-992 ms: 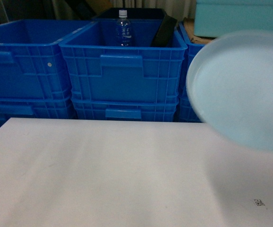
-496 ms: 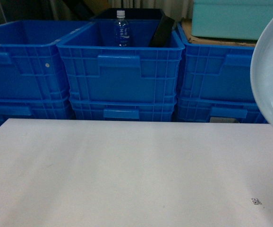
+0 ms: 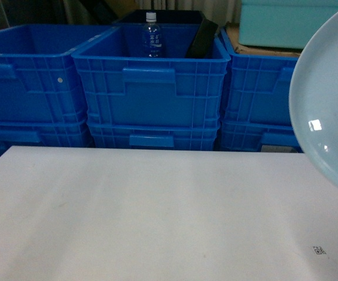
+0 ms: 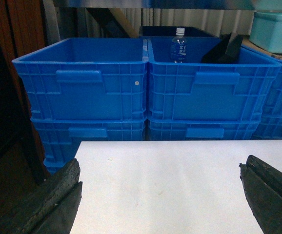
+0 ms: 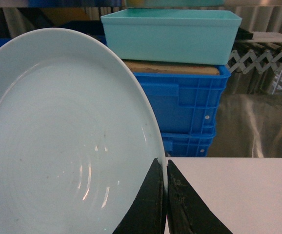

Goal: Place blue tray on left shelf second layer neatly

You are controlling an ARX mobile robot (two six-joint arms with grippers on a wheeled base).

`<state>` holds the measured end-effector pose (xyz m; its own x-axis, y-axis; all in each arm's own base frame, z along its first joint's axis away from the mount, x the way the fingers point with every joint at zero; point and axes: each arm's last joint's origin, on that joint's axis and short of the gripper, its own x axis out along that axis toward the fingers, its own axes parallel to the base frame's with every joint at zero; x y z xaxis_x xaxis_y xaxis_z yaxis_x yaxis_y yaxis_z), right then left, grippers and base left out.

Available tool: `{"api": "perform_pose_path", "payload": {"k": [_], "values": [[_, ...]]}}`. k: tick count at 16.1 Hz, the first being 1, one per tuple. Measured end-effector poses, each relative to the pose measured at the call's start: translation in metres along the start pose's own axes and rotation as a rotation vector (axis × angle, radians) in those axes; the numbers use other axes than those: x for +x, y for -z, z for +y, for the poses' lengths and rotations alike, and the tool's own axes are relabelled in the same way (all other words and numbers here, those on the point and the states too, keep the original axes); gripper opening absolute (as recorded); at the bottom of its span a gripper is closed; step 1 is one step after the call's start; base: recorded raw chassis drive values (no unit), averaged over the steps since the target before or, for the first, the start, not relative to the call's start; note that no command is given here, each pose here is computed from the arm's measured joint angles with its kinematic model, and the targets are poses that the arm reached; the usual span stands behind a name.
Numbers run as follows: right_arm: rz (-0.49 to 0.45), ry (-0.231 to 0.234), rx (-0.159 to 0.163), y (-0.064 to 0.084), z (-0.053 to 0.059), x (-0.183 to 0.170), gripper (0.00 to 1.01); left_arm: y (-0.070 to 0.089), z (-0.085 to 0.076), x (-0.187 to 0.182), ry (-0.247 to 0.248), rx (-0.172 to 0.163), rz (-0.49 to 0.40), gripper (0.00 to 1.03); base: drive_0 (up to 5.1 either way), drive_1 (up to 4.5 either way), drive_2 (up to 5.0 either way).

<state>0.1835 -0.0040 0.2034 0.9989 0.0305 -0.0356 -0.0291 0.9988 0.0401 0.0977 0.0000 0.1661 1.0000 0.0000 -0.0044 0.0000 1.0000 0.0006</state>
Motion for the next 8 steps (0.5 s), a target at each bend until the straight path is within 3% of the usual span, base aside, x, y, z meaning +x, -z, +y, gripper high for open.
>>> {"api": "perform_pose_path", "payload": {"k": [8], "values": [[0.002, -0.004, 0.007, 0.0012, 0.0, -0.0005, 0.02, 0.0, 0.0, 0.0, 0.0, 0.0, 0.0, 0.98, 0.0, 0.0, 0.0]]}}
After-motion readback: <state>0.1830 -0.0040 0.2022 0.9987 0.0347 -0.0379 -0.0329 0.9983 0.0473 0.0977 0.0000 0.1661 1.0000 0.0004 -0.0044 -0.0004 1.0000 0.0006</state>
